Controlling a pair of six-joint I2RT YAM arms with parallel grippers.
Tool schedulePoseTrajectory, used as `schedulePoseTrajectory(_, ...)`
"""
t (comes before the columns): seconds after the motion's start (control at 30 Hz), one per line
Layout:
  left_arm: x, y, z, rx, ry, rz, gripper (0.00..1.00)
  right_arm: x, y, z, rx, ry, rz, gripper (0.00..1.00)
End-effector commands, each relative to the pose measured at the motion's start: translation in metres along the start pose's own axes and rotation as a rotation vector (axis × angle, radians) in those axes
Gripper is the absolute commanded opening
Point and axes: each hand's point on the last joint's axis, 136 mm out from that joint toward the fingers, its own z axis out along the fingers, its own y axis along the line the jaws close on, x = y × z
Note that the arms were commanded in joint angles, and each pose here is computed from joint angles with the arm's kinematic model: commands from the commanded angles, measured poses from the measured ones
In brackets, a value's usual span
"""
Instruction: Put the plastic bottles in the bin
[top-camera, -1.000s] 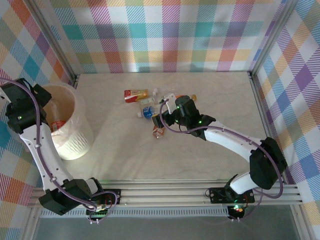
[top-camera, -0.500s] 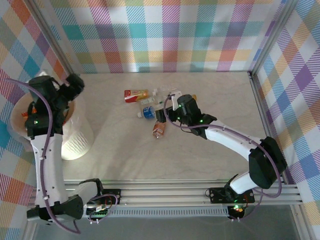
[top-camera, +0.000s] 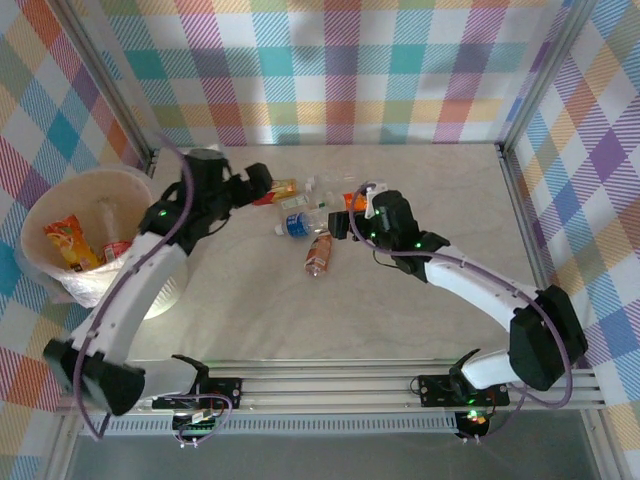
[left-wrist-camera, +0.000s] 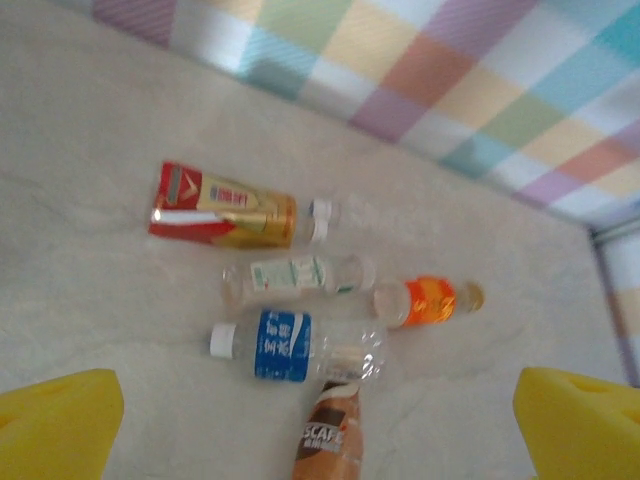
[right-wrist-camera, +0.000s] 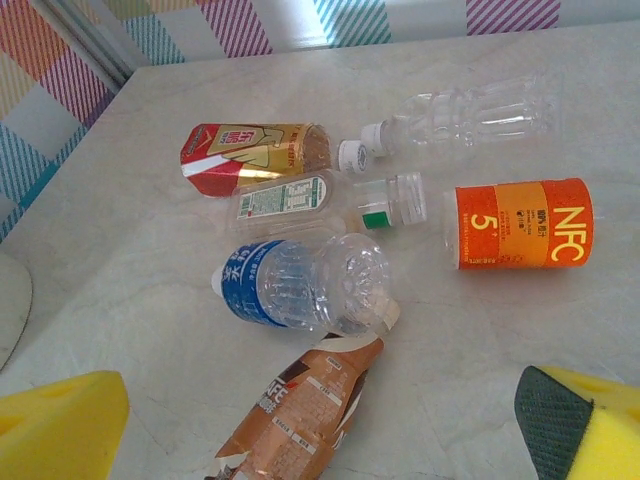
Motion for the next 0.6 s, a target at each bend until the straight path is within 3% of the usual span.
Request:
schedulePoseTrajectory(0.0,0.017,0.0,0.034,-0.07,0.067,0.016,1.0,0.001,-0.002,-0.01,0.005,0.0,0.002,1.0)
schedulePoseTrajectory(0.13,0.042,-0.007,0.074,-0.095,0.173,0.045,1.0,0.002,-0.004,-0.018,0.009,0.002,-0.028,1.0)
schedulePoseTrajectory(0.27,0.071,-0.022,0.109,-0.039,0.241,0.158,1.0,0.002,-0.007,-0.026,0.021,-0.011,-0.038,1.0)
schedulePoseTrajectory(0.4,0.089,-0.038,0.137,0.075,0.291,0.42,1.0,0.003,-0.01,-0.034,0.031,-0.021,-0.049,1.0)
schedulePoseTrajectory(0.57,0.104,-0.039,0.163,0.125,0.328,0.782,0.99,0.001,-0.014,-0.043,0.051,-0.031,-0.073,1.0)
